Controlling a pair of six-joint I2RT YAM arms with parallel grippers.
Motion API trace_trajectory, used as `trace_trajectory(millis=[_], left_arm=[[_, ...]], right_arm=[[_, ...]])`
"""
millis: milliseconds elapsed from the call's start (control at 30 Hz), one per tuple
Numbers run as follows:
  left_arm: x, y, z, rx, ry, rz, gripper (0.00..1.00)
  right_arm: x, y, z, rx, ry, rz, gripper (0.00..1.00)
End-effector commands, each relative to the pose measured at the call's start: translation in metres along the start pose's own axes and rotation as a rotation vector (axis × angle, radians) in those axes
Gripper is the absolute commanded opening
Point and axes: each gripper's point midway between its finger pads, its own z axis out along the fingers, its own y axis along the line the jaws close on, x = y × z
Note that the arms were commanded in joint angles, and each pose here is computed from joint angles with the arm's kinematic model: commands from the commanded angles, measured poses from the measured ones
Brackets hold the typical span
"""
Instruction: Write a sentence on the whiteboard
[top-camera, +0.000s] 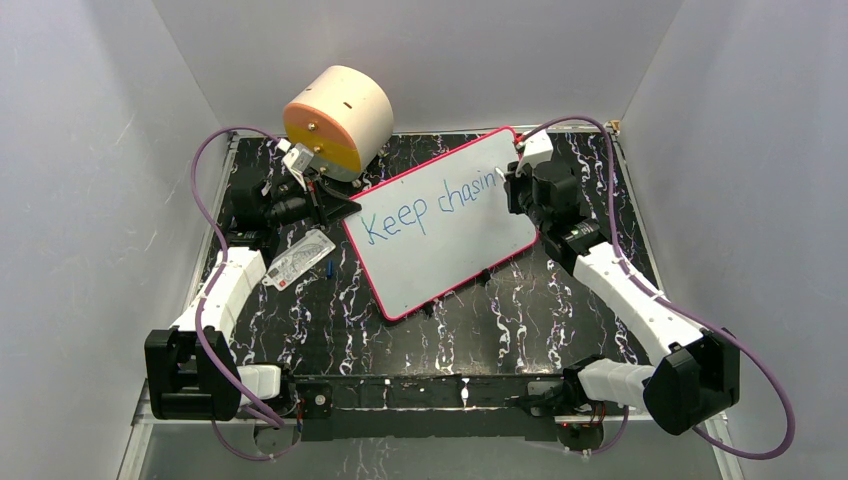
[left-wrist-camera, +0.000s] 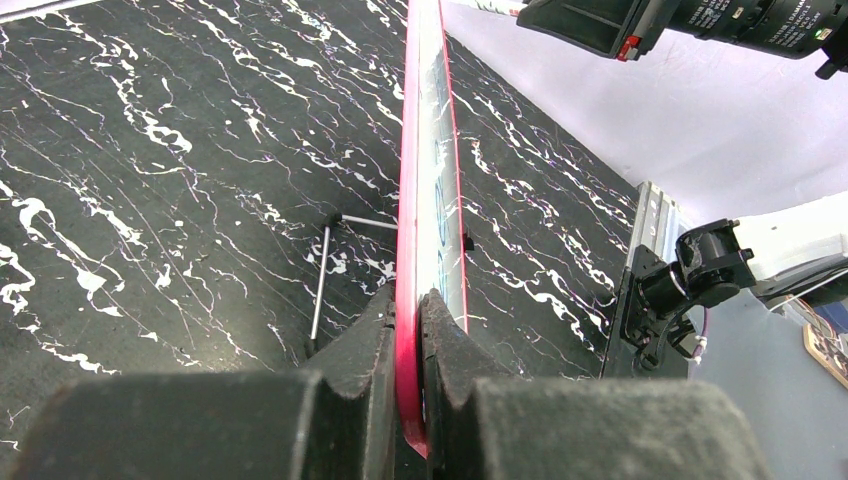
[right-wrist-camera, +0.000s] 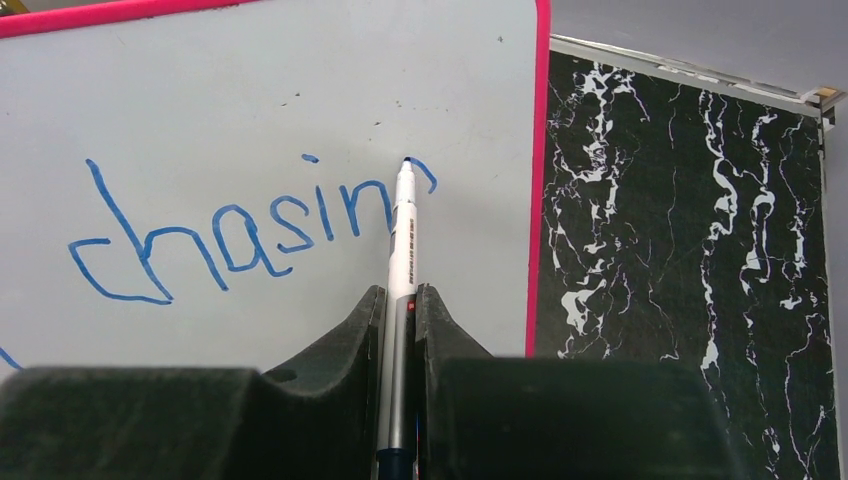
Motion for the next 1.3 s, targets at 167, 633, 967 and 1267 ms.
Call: trace_trajectory(millis=[167,633,967,1267], left_arm=[[0.025,-0.004,0.006,0.046,0.068,0.018,0.00],[0.025,-0.004,0.006,0.046,0.067,0.018,0.00],[0.025,-0.004,0.006,0.047,0.068,0.017,0.00],[0.025,-0.004,0.006,0.048,0.068,0.018,0.00]], right_arm=[[-0.005,0.008,-0.009,-0.052,0.006,0.008,0.00],[0.018,-0.008,-0.011,0.034,0.064,-0.009,0.00],[0.004,-0.013,-0.004,0.051,0.020,-0.001,0.00],[-0.015,-0.014,0.001,0.056,-0.035,0.001,0.00]])
